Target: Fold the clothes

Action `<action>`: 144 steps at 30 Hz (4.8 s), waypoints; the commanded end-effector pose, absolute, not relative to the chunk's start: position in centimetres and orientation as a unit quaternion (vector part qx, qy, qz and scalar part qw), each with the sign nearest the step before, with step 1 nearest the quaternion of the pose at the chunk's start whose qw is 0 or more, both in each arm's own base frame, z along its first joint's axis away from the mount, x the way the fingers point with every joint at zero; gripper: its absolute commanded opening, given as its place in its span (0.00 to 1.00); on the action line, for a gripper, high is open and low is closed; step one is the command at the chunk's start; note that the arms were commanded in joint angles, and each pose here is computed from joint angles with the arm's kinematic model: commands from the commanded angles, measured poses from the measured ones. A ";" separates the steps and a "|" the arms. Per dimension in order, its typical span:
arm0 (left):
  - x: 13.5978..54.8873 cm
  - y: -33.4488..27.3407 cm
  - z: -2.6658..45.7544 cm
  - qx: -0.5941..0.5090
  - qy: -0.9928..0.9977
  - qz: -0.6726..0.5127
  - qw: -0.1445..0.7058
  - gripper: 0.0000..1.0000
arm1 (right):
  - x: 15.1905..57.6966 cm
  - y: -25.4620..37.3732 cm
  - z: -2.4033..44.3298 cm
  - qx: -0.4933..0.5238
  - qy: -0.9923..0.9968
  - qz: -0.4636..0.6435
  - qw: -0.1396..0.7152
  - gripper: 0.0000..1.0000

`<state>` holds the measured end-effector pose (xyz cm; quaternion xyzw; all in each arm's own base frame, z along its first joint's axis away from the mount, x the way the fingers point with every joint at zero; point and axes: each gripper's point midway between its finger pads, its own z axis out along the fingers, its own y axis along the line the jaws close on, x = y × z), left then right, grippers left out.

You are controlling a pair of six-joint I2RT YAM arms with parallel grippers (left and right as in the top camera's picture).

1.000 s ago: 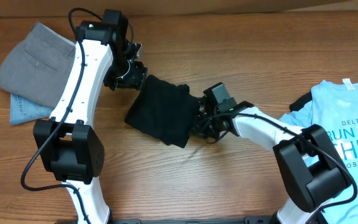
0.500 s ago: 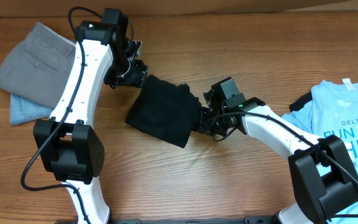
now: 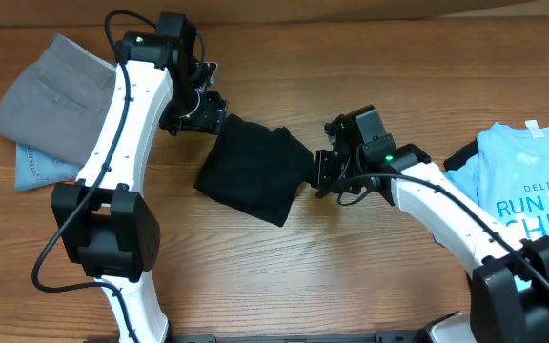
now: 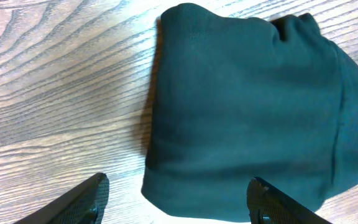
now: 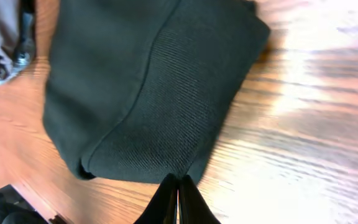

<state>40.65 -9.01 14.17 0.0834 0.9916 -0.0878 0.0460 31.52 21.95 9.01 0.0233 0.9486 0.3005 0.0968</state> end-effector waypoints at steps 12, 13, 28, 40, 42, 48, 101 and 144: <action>40.3 -9.1 15.3 0.093 0.990 -0.095 0.052 0.76 | 30.1 20.1 8.5 0.040 0.963 0.255 0.071 0.53; 40.1 -9.1 15.1 0.093 0.990 -0.095 0.047 0.73 | 30.1 20.4 8.7 0.038 0.961 0.263 0.070 0.52; 34.2 -11.7 6.8 0.092 0.975 -0.192 -0.064 0.22 | 30.2 27.9 8.3 -0.045 0.921 0.383 0.056 0.20; 30.4 -10.0 1.3 0.084 0.977 -0.160 -0.109 0.22 | 26.7 30.1 0.9 0.041 0.936 0.342 -0.074 0.13; 30.5 -10.0 1.4 0.084 0.978 -0.161 -0.107 0.27 | 27.1 29.3 0.8 0.053 0.937 0.338 -0.076 0.13; 31.4 -9.9 2.9 0.082 0.978 -0.162 -0.102 0.34 | 27.8 28.0 2.1 0.062 0.941 0.327 -0.059 0.13; 41.7 -7.3 10.3 0.078 0.982 -0.165 0.049 0.85 | 35.1 24.2 11.6 0.043 0.936 0.317 0.146 0.11; 34.5 -15.5 -2.1 0.178 0.918 -0.339 -0.107 0.20 | 32.0 27.4 0.4 0.031 0.952 0.306 0.001 0.09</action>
